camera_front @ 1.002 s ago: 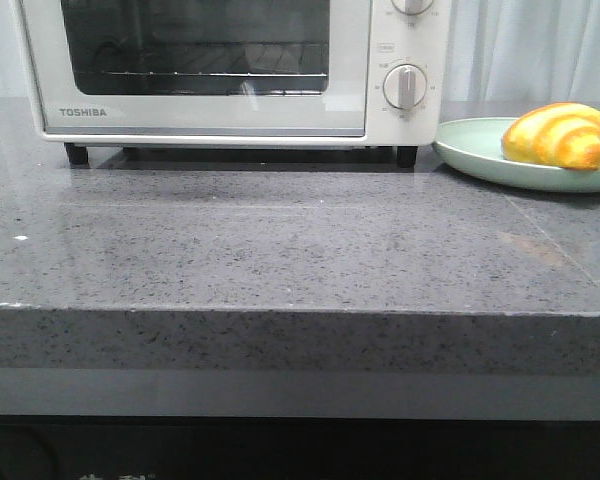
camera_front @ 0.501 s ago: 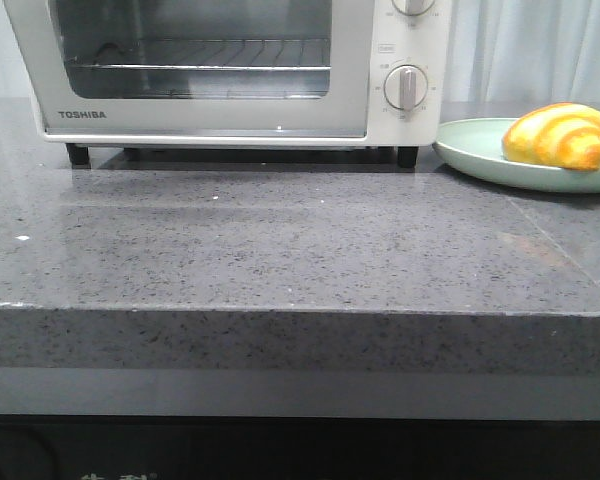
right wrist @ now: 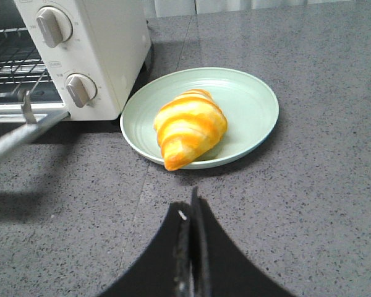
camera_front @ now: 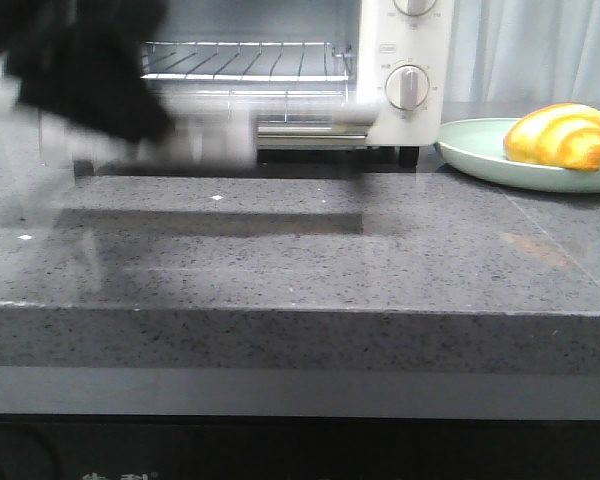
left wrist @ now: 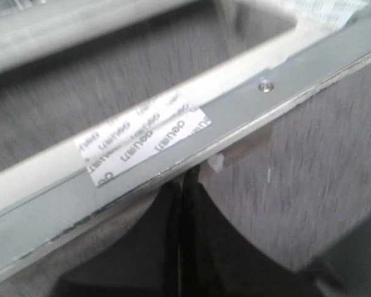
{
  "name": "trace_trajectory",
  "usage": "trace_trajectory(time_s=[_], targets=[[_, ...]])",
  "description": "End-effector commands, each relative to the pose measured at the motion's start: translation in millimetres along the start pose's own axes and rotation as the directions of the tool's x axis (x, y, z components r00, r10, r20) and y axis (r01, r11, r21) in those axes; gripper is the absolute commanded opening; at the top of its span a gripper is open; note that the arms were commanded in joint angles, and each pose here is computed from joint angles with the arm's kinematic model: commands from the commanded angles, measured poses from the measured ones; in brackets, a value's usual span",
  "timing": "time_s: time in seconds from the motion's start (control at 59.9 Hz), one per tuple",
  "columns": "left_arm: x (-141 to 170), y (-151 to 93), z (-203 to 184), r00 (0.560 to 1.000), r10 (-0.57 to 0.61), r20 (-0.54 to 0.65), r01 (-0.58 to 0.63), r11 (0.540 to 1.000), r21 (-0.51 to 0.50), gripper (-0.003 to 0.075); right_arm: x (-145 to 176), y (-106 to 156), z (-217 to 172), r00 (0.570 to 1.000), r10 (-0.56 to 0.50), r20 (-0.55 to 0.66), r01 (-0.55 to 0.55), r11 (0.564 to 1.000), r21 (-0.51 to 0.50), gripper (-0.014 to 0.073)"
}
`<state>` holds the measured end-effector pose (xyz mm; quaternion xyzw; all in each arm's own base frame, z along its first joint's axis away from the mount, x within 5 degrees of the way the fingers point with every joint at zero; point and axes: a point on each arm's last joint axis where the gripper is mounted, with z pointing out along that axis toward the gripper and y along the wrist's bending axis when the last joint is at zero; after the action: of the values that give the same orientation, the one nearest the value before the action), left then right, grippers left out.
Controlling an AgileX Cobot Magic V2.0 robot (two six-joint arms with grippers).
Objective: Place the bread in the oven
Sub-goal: 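Hook the oven door handle with the left gripper and pull it down open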
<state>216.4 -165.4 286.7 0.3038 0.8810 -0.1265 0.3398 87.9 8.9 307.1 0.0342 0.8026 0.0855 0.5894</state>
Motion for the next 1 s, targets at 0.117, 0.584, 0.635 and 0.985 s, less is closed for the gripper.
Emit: trace_trajectory(time_s=[0.117,0.584,0.635,0.985], targets=[[-5,-3,-6,0.992,-0.036,0.118,0.034,0.999,0.019,-0.002,-17,3,-3,0.996,0.005,0.091,-0.004,1.0,-0.011,-0.006],[-21,45,-76,0.876,-0.103,0.47,0.179,0.976,-0.12,-0.002,-14,3,-3,0.998,0.005,0.058,-0.004,1.0,-0.011,-0.006],[-18,56,-88,0.861,-0.104,0.498,0.208,0.965,-0.159,-0.002,-13,3,-2,0.999,0.005,0.046,-0.004,1.0,-0.011,-0.006],[67,71,-141,0.781,-0.078,0.619,0.367,0.86,-0.354,-0.002,-10,6,9,0.993,0.112,-0.038,-0.114,0.992,-0.051,-0.006]])
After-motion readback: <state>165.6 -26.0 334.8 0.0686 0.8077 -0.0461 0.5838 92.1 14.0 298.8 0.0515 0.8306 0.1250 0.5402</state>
